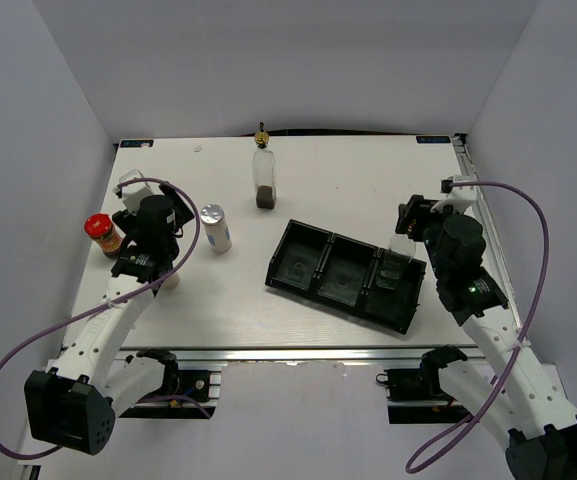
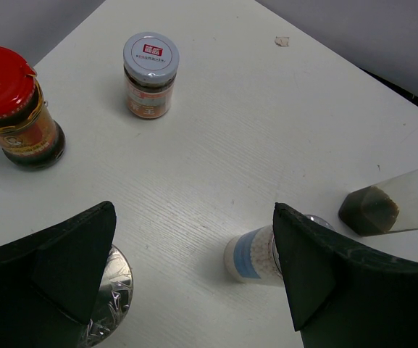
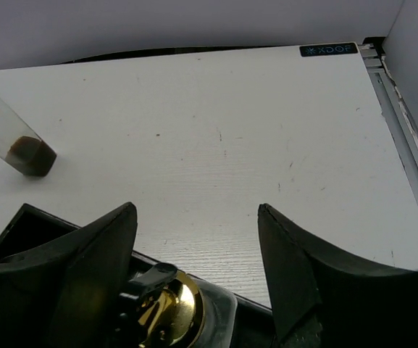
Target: Organize the condiment bottles
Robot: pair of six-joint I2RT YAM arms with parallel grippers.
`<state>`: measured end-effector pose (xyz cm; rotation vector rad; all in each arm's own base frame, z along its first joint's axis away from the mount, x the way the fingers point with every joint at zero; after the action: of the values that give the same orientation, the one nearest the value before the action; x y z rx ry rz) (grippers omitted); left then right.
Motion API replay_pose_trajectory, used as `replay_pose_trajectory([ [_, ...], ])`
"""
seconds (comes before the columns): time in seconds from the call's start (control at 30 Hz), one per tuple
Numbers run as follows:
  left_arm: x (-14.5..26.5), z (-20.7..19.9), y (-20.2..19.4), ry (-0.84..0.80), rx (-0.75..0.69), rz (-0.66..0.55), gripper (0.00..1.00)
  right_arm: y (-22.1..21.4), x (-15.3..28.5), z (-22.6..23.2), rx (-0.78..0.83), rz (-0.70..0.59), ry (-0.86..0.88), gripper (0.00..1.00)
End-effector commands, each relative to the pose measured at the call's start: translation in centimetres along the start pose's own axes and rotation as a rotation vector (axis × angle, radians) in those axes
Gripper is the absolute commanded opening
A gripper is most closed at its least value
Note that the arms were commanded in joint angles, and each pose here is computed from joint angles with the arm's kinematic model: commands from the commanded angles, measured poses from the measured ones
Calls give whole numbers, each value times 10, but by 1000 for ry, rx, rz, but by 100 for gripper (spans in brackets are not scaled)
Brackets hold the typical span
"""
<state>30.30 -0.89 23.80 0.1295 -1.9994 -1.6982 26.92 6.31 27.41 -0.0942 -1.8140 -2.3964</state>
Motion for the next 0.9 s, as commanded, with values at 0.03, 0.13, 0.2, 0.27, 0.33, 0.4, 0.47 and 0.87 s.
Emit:
replay_pose_trajectory([
  [0.03, 2, 3, 4, 10, 15, -13, 98, 44, 11, 23, 8, -71, 118, 74],
  [0.13, 2, 2, 4, 8, 14, -11, 98, 67, 18, 42, 34, -61, 219, 89],
  [0.2, 1, 2, 4, 10, 14, -9, 98, 76, 18, 52, 48, -47, 264, 89],
  [0.27, 1, 3, 4, 12, 10, -7, 98, 92, 21, 66, 68, -43, 337, 89],
  [0.33, 2, 3, 5, 12, 10, -7, 98, 100, 24, 80, 84, -30, 416, 89],
  [0.4, 2, 3, 5, 15, 9, -8, 98, 122, 21, 93, 105, -48, 453, 90],
  [0.47, 3, 4, 6, 15, 12, -14, 98, 133, 15, 114, 135, -22, 519, 89],
  [0.87, 2, 1, 4, -2, 8, -8, 98, 57, -112, 246, 246, 139, 666, 89],
])
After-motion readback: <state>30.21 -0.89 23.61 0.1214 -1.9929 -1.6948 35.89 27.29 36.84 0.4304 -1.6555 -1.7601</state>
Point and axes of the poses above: each gripper's point midway between its finger pads, its own x axis back along the fingers, its own z axis along the line the jaws close on, y = z × x, the point moved 4 cm from there along x, back along the fingers, and after that the axes turned 9 degrees about -x, right-handed, at the moved point
